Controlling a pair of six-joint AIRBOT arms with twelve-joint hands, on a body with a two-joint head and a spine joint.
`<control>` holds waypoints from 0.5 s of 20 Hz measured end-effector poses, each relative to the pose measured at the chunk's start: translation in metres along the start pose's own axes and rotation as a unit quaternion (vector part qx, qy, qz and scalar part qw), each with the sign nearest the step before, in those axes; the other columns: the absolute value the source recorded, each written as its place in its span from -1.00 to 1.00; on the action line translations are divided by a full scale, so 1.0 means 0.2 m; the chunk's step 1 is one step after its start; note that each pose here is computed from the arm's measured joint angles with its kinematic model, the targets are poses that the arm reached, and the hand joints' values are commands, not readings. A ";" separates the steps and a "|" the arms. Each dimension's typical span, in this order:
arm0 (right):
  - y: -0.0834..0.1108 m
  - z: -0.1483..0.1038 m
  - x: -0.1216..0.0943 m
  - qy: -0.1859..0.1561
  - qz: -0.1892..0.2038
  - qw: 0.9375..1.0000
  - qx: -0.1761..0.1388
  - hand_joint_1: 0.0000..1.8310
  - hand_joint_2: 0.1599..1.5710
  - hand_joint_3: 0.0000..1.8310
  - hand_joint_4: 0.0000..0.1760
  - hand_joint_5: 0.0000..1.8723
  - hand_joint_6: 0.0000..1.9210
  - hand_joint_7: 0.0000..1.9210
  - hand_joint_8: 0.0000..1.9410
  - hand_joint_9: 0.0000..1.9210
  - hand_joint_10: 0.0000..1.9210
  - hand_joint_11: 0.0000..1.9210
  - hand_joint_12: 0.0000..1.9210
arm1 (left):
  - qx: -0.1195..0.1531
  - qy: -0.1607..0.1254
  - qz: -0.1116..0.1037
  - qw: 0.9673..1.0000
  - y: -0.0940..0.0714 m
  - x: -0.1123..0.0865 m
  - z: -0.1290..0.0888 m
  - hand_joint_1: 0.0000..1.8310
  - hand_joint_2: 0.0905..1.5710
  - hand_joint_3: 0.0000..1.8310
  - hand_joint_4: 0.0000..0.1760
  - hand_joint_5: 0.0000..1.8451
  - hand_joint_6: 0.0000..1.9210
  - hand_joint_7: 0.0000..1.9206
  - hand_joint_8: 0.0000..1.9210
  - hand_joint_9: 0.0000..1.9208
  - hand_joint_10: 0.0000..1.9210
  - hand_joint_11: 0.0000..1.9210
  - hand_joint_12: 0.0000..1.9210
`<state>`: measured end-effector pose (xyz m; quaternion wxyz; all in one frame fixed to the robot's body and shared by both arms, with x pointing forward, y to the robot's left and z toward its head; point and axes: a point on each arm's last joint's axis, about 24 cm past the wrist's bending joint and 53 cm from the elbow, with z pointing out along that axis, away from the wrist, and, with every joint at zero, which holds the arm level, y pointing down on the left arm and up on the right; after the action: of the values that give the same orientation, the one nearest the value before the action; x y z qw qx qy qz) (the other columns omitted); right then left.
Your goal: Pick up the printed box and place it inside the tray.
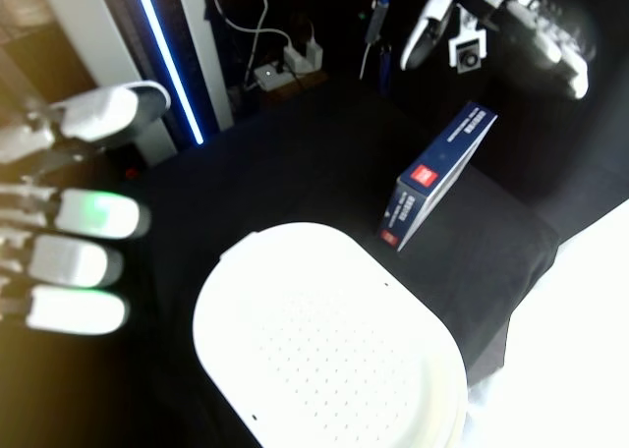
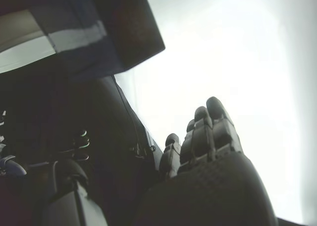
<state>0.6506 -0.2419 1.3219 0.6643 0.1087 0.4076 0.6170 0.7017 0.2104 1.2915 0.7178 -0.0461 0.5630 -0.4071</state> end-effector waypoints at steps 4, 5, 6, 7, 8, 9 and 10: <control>-0.01 0.00 0.00 -0.001 0.001 1.000 0.001 -0.59 -0.18 -1.00 1.00 -1.00 -1.00 -0.86 -1.00 -0.94 -0.99 -1.00 -0.56 | -0.026 0.060 0.012 0.998 0.07 0.14 0.08 -0.40 -0.11 -1.00 0.78 -1.00 -1.00 -0.82 -0.99 -0.81 -1.00 -1.00 -0.40; -0.01 0.00 0.01 0.000 0.002 1.000 0.001 -0.57 -0.17 -0.99 1.00 -1.00 -1.00 -0.87 -1.00 -0.93 -0.99 -1.00 -0.54 | -0.032 0.071 0.015 0.997 0.09 0.17 0.09 -0.37 -0.12 -1.00 0.91 -0.99 -1.00 -0.81 -0.99 -0.80 -1.00 -1.00 -0.43; -0.01 0.00 0.02 0.001 0.003 1.000 0.000 -0.58 -0.17 -1.00 1.00 -1.00 -1.00 -0.88 -1.00 -0.93 -0.99 -1.00 -0.53 | -0.038 0.081 0.018 0.996 0.11 0.19 0.10 -0.36 -0.12 -1.00 0.87 -0.98 -1.00 -0.82 -1.00 -0.79 -1.00 -1.00 -0.43; -0.01 0.00 0.02 0.002 0.004 1.000 0.000 -0.56 -0.16 -0.99 1.00 -1.00 -1.00 -0.88 -1.00 -0.93 -0.99 -1.00 -0.53 | -0.046 0.093 0.021 0.994 0.13 0.22 0.11 -0.32 -0.15 -1.00 0.97 -0.97 -1.00 -0.82 -1.00 -0.79 -1.00 -1.00 -0.40; -0.01 0.00 0.03 0.002 0.005 1.000 0.001 -0.56 -0.14 -0.99 1.00 -1.00 -1.00 -0.89 -1.00 -0.94 -0.99 -1.00 -0.54 | -0.053 0.105 0.021 0.993 0.15 0.25 0.12 -0.29 -0.18 -1.00 0.78 -0.97 -1.00 -0.82 -1.00 -0.79 -1.00 -1.00 -0.39; -0.01 0.00 0.03 0.002 0.005 1.000 0.000 -0.57 -0.19 -1.00 1.00 -1.00 -1.00 -0.85 -1.00 -0.90 -0.99 -1.00 -0.41 | -0.060 0.115 0.023 0.991 0.17 0.28 0.12 -0.26 -0.17 -1.00 0.52 -0.99 -1.00 -0.82 -1.00 -0.81 -1.00 -1.00 -0.36; -0.01 0.00 0.03 0.002 0.006 1.000 0.000 -0.58 -0.16 -1.00 1.00 -1.00 -1.00 -0.85 -1.00 -0.90 -0.99 -1.00 -0.32 | -0.067 0.127 0.026 0.989 0.20 0.31 0.13 -0.28 -0.16 -1.00 0.50 -1.00 -1.00 -0.82 -1.00 -0.80 -1.00 -1.00 -0.33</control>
<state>0.6513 -0.2370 1.3183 0.6599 0.1099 0.4085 0.6210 0.7461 0.1867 1.2317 0.6465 -0.0273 0.6762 -0.3522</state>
